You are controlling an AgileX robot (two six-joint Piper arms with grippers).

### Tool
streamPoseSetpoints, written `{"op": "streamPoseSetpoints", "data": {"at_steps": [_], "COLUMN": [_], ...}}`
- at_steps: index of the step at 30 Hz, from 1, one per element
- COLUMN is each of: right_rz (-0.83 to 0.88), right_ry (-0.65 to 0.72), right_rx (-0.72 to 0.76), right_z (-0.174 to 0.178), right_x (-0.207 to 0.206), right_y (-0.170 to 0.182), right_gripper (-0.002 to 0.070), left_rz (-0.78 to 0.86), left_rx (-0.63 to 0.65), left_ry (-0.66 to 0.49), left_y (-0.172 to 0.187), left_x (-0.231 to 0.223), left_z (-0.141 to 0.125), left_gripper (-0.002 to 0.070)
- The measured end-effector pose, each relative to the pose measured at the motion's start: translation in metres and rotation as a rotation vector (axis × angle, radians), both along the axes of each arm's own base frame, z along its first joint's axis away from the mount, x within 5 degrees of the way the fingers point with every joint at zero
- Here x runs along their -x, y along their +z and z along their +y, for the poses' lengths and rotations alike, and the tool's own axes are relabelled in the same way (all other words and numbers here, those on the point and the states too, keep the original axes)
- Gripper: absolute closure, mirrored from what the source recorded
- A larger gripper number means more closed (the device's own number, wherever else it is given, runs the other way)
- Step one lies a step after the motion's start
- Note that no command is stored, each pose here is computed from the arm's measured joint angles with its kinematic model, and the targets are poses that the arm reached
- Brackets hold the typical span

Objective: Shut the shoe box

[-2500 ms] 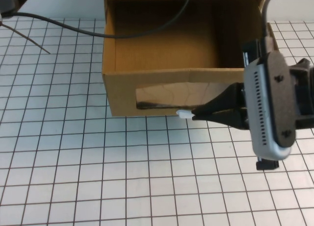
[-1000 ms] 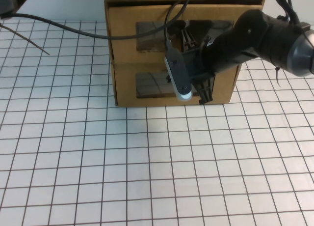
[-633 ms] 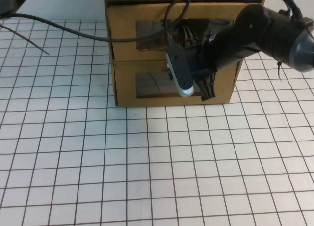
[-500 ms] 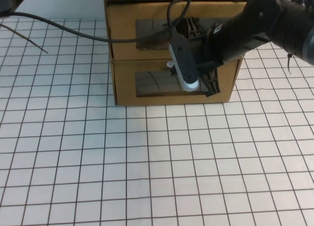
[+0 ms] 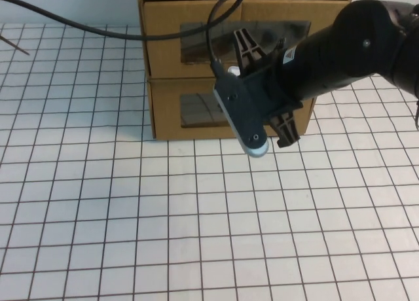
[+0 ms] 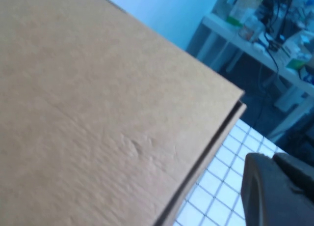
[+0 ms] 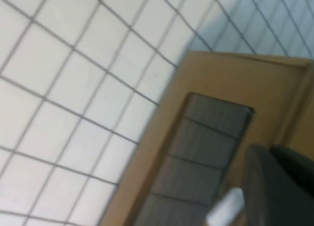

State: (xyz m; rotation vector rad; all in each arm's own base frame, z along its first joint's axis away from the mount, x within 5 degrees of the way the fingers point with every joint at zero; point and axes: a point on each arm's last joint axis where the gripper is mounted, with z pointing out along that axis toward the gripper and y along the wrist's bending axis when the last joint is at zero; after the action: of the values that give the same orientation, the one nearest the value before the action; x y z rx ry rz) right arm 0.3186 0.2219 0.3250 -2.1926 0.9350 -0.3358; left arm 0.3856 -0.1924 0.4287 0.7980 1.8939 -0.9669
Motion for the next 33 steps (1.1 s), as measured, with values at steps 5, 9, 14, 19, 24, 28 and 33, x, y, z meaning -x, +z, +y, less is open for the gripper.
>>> {"op": "streamPoseSetpoints", "data": {"at_steps": [5, 9, 14, 19, 24, 28, 33], "right_rz": [-0.066, -0.030, 0.026, 0.087, 0.156, 0.161, 0.200], "right_ry": [-0.154, -0.289, -0.401, -0.405, -0.331, -0.261, -0.369], "right_rx": [-0.182, -0.362, -0.492, -0.511, -0.487, -0.509, -0.857], "right_z": [-0.005, -0.014, -0.029, -0.030, -0.031, -0.040, -0.061], "right_x": [-0.019, -0.050, -0.085, -0.089, -0.068, -0.033, 0.023], "right_y": [0.011, 0.010, 0.005, 0.001, 0.019, 0.063, 0.142], "right_gripper": [0.0690, 0.0690, 0.0690, 0.0690, 0.0690, 0.0690, 0.0690], "left_rz": [0.005, -0.045, -0.106, -0.125, -0.145, -0.177, -0.251], "left_rx": [-0.040, -0.130, -0.229, -0.288, -0.287, -0.284, -0.301], "left_ry": [-0.036, 0.007, 0.074, 0.123, 0.143, 0.154, 0.253], "left_y": [0.006, 0.022, 0.047, 0.063, 0.080, 0.100, 0.130], "left_x": [0.011, 0.027, 0.052, 0.072, 0.094, 0.124, 0.176], "left_z": [0.003, 0.015, 0.033, 0.046, 0.054, 0.065, 0.090], "left_gripper": [0.0680, 0.0680, 0.0680, 0.0680, 0.0680, 0.0680, 0.0680]}}
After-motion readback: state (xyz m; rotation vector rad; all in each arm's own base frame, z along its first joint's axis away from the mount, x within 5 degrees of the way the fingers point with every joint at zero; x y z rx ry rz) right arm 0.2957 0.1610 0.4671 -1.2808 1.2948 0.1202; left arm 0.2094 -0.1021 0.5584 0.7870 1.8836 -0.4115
